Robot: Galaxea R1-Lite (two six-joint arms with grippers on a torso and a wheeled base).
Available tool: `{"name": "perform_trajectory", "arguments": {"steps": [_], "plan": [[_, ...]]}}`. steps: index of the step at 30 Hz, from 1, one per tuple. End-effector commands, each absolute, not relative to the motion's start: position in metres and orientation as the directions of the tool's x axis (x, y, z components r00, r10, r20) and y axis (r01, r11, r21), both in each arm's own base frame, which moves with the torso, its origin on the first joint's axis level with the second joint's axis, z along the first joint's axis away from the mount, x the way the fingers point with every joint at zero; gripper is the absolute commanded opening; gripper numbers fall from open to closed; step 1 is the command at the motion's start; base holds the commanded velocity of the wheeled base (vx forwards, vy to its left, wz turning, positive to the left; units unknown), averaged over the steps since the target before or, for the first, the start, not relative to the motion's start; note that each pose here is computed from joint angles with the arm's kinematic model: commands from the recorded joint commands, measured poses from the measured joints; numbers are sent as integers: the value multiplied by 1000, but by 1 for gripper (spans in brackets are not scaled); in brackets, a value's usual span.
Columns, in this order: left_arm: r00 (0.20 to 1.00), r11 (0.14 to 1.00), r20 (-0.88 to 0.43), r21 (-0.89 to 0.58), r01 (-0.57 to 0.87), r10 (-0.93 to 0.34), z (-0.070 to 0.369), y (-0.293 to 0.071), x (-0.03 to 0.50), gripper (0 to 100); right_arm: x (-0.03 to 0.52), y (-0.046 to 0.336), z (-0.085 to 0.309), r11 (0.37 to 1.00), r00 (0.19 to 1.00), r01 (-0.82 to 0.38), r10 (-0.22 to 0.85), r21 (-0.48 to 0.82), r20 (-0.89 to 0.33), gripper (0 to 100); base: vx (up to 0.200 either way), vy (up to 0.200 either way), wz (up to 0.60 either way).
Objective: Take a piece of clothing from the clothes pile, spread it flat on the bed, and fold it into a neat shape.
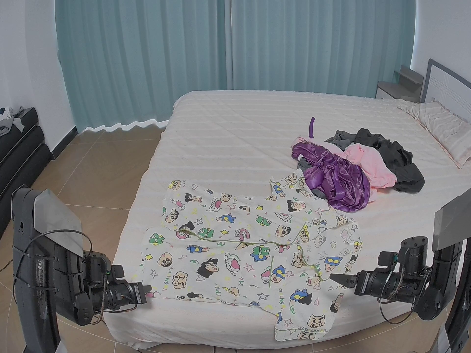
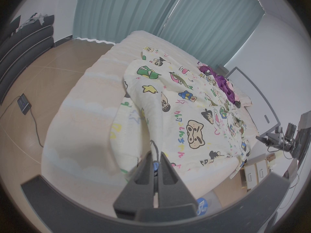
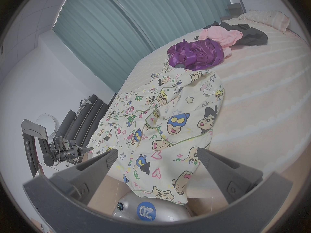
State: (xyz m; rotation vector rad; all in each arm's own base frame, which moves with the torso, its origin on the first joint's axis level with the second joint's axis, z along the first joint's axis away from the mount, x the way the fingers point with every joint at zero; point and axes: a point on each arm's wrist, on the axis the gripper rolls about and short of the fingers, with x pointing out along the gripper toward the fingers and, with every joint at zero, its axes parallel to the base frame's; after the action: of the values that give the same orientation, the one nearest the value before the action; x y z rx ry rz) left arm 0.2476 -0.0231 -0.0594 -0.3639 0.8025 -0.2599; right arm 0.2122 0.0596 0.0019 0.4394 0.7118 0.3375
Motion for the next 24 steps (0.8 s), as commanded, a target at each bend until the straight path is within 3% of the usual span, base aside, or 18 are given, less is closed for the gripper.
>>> {"name": "perform_trajectory", "arguments": {"steps": [1,10,16,24], "plan": [[655,916,-676,-395,64,-337,-57,-15,236,0,207,64,-9,860,666,-141,449,491,-595,100,0,0,0],[617,917,-713,-397,37,-333,-55,-12,215,0,206,82,-20,852,615,-192,492,487,-617,100,0,0,0],[611,913,-716,-406,30,-338,-55,-13,213,0,216,86,-49,913,634,-96,363,396,-683,100,0,0,0],[605,905,-712,-425,33,-356,-55,-16,213,0,218,86,-51,901,635,-49,361,430,-683,100,0,0,0]]}}
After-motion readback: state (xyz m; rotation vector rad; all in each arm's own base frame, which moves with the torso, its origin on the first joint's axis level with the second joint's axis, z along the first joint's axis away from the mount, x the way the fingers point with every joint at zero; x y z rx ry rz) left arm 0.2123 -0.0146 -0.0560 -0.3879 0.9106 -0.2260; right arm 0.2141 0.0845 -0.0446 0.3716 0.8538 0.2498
